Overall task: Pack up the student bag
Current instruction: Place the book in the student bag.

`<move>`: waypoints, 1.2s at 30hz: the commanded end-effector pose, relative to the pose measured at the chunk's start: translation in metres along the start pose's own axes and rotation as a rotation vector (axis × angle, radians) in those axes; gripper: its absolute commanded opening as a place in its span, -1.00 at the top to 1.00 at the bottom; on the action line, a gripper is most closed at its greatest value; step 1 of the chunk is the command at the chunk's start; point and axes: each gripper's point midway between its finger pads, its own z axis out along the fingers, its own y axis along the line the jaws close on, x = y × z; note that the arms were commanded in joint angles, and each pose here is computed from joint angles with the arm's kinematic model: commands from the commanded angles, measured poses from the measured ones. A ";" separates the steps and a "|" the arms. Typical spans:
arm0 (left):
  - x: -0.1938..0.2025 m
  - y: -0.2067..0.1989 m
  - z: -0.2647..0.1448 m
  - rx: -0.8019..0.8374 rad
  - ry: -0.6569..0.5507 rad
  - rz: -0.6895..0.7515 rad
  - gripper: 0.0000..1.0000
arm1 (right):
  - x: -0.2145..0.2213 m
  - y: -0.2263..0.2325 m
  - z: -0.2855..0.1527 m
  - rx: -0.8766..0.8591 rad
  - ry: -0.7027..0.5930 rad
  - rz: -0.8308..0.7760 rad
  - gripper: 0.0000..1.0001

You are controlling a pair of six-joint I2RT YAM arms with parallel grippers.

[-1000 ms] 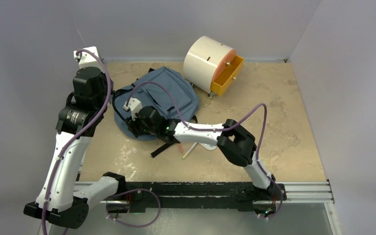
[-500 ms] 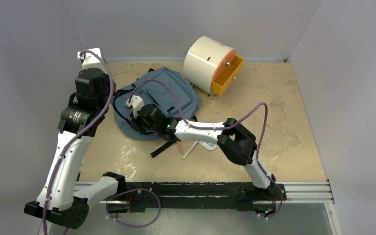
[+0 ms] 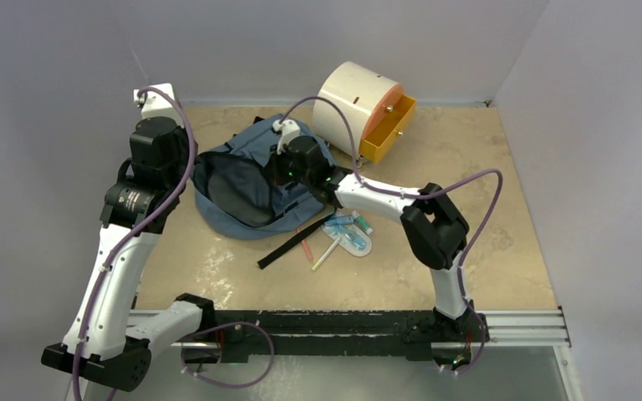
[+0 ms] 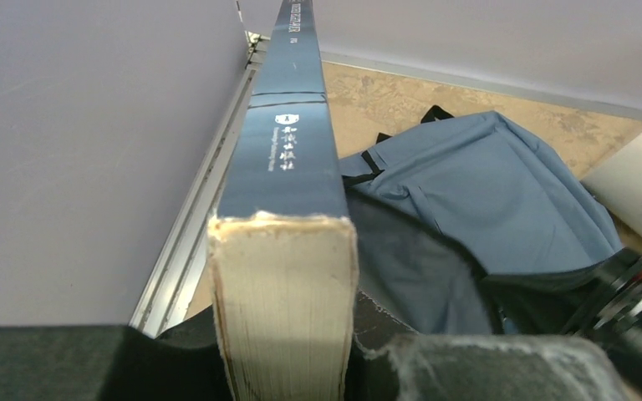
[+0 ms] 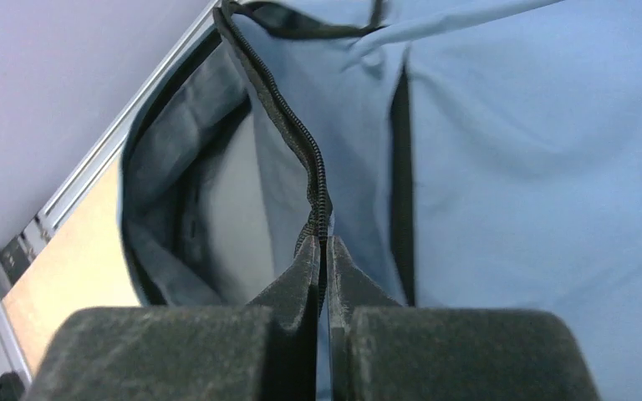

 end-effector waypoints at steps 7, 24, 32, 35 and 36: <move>-0.008 -0.013 -0.002 0.070 -0.059 -0.097 1.00 | -0.044 -0.049 -0.029 0.191 -0.127 0.084 1.00; 0.072 -0.068 0.038 0.227 0.172 -0.098 1.00 | -0.008 -0.128 -0.047 0.526 -0.091 0.227 1.00; 0.097 -0.072 0.049 0.225 0.232 -0.052 1.00 | -0.011 -0.123 -0.051 0.489 -0.077 0.177 0.60; 0.102 -0.068 0.050 0.206 0.238 -0.042 1.00 | -0.025 -0.120 -0.060 0.483 -0.110 0.155 0.27; 0.103 -0.067 0.050 0.202 0.238 -0.041 1.00 | -0.030 -0.118 -0.063 0.478 -0.121 0.147 0.22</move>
